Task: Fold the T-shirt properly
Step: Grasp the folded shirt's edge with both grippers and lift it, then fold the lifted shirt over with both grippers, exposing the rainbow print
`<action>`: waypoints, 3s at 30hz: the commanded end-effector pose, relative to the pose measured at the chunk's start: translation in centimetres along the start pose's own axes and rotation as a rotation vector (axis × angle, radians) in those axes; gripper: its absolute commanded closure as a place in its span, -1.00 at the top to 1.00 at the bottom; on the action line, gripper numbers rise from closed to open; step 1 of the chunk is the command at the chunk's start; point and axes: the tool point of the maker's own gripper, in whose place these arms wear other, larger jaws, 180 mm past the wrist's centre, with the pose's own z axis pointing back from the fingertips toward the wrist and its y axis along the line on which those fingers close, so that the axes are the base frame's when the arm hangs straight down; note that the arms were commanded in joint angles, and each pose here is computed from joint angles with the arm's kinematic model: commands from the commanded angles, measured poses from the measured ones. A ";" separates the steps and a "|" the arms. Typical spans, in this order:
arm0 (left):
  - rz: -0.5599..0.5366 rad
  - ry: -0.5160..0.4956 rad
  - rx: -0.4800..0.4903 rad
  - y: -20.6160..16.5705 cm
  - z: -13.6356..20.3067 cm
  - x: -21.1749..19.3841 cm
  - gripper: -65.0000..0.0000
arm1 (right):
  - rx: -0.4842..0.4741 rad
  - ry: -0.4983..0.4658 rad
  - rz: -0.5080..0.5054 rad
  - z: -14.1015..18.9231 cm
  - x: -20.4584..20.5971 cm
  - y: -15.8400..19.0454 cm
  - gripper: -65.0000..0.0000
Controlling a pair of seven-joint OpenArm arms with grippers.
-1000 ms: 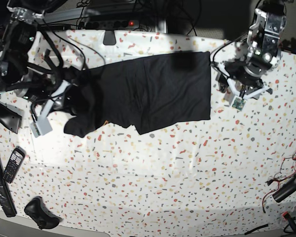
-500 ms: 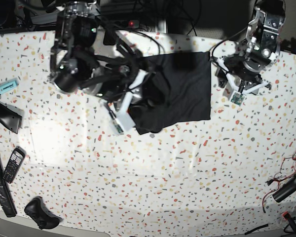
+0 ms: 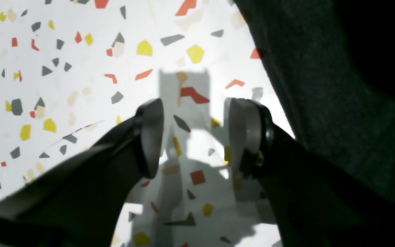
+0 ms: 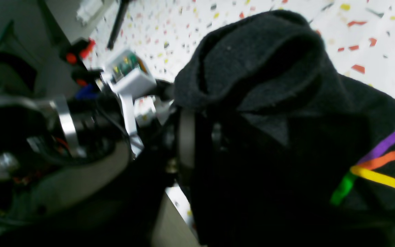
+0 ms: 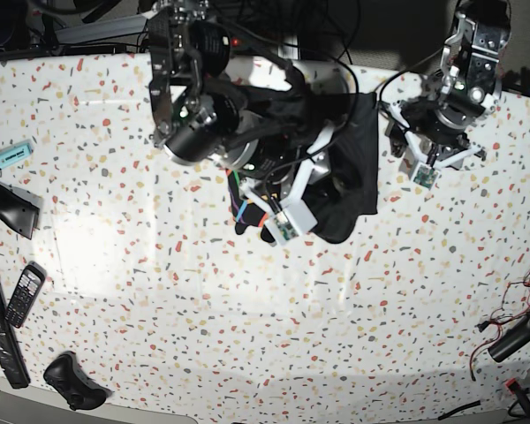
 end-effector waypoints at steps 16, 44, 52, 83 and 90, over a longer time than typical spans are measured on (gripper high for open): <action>0.032 -0.056 0.009 3.0 2.0 2.0 -0.29 | 0.029 -0.131 0.031 0.5 4.7 -0.1 -0.44; 0.198 0.048 -0.130 -2.2 -5.4 -1.6 -0.43 | -0.383 0.267 -0.033 4.5 -8.1 -17.1 -1.00; 0.192 -0.081 -0.140 0.0 -8.2 4.7 -0.43 | -0.367 0.268 -0.036 5.6 -10.0 -14.5 -1.00; 0.186 -0.243 -0.410 -2.5 -1.5 11.5 -0.43 | -0.492 0.048 0.023 5.2 0.4 -21.2 -1.00; 0.199 -0.138 -0.418 -4.7 -1.3 5.9 -0.43 | -0.524 0.133 -0.021 3.6 -0.1 -25.3 -1.00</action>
